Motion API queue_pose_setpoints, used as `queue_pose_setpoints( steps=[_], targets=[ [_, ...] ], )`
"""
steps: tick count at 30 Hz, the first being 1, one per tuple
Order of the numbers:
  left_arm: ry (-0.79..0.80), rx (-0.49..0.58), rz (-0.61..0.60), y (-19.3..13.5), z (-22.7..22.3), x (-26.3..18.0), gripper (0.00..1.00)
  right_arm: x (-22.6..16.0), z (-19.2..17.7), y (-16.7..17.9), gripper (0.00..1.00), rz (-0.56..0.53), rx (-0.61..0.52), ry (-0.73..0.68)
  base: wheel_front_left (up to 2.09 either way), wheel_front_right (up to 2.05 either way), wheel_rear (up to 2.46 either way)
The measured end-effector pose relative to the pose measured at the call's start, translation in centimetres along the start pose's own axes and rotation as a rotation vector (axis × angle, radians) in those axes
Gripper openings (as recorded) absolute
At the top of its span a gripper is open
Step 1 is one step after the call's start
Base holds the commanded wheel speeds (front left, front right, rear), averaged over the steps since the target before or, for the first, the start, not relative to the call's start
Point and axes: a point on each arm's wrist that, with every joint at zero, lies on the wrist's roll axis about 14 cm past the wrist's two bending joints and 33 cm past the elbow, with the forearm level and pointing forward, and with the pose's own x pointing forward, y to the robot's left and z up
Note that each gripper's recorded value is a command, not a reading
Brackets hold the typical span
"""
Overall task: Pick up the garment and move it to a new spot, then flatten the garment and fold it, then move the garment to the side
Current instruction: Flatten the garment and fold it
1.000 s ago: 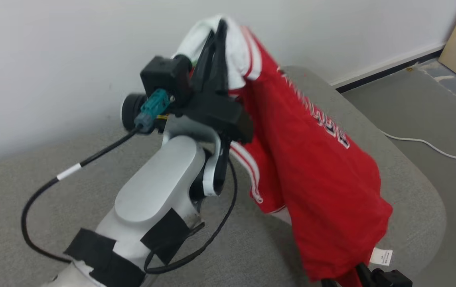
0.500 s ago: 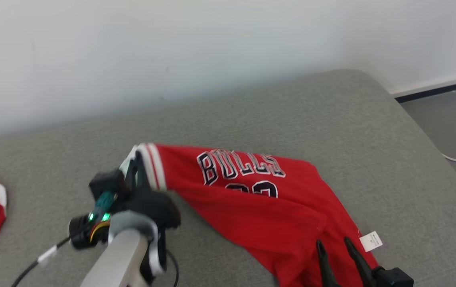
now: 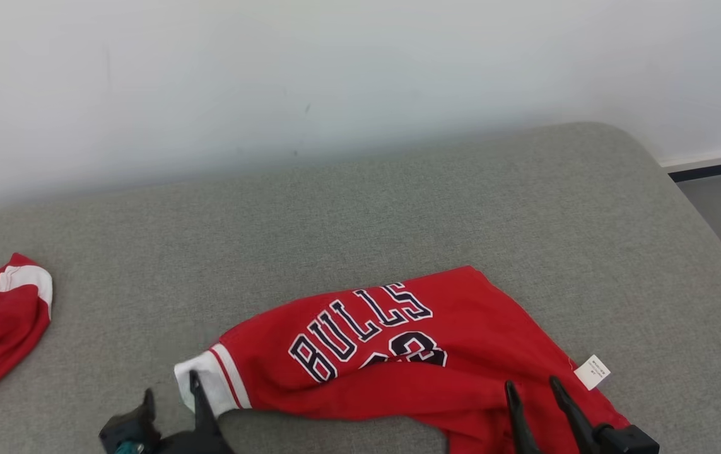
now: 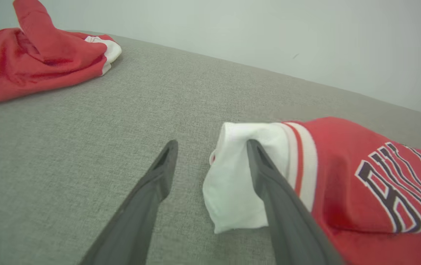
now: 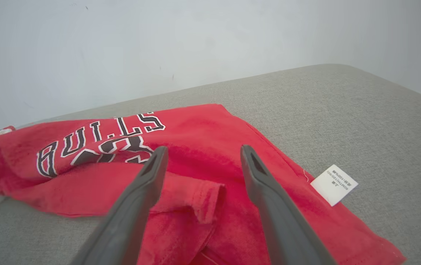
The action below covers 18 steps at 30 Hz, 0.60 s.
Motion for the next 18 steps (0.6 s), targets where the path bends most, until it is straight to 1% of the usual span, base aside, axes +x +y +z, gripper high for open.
queue_pose_setpoints(
  steps=[3, 5, 8, 9, 10, 12, 15, 18],
  targets=[
    [-0.007, -0.006, 0.05, 1.7, -0.1, -0.8, 1.0, 0.0, 0.0, 0.0, 1.0, 0.004, -0.002, 0.0, 0.0, 0.0, 0.0],
    [-0.016, 0.014, 0.07, 2.7, -0.1, -1.4, 1.0, 0.0, 0.1, 0.1, 1.0, 0.006, -0.003, -0.003, 0.0, 0.0, 0.0],
    [-0.051, 0.077, 0.092, 4.1, 0.6, -2.3, 1.0, 0.1, 0.3, 0.1, 1.0, 0.009, -0.006, -0.007, 0.0, 0.0, 0.0],
    [-0.075, 0.117, 0.083, 4.2, 1.2, -2.5, 1.0, 0.1, 0.4, 0.0, 1.0, 0.008, -0.008, -0.008, 0.0, 0.0, 0.0],
    [-0.102, 0.16, 0.072, 4.2, 1.8, -2.7, 1.0, 0.2, 0.5, -0.1, 1.0, 0.006, -0.01, -0.008, 0.0, 0.0, 0.0],
    [-0.157, 0.208, 0.036, 3.7, 3.2, -3.1, 1.0, 0.3, 0.7, -0.4, 1.0, 0.002, -0.015, -0.012, 0.0, 0.0, 0.0],
    [-0.244, 0.203, -0.023, 2.3, 5.5, -3.8, 1.0, 0.6, 1.0, -0.8, 1.0, -0.006, -0.022, -0.012, 0.0, 0.0, 0.0],
    [-0.27, 0.194, -0.086, 1.2, 6.0, -4.8, 1.0, 0.8, 1.0, -1.1, 1.0, -0.011, -0.03, -0.002, 0.0, 0.0, 0.0]
  ],
)
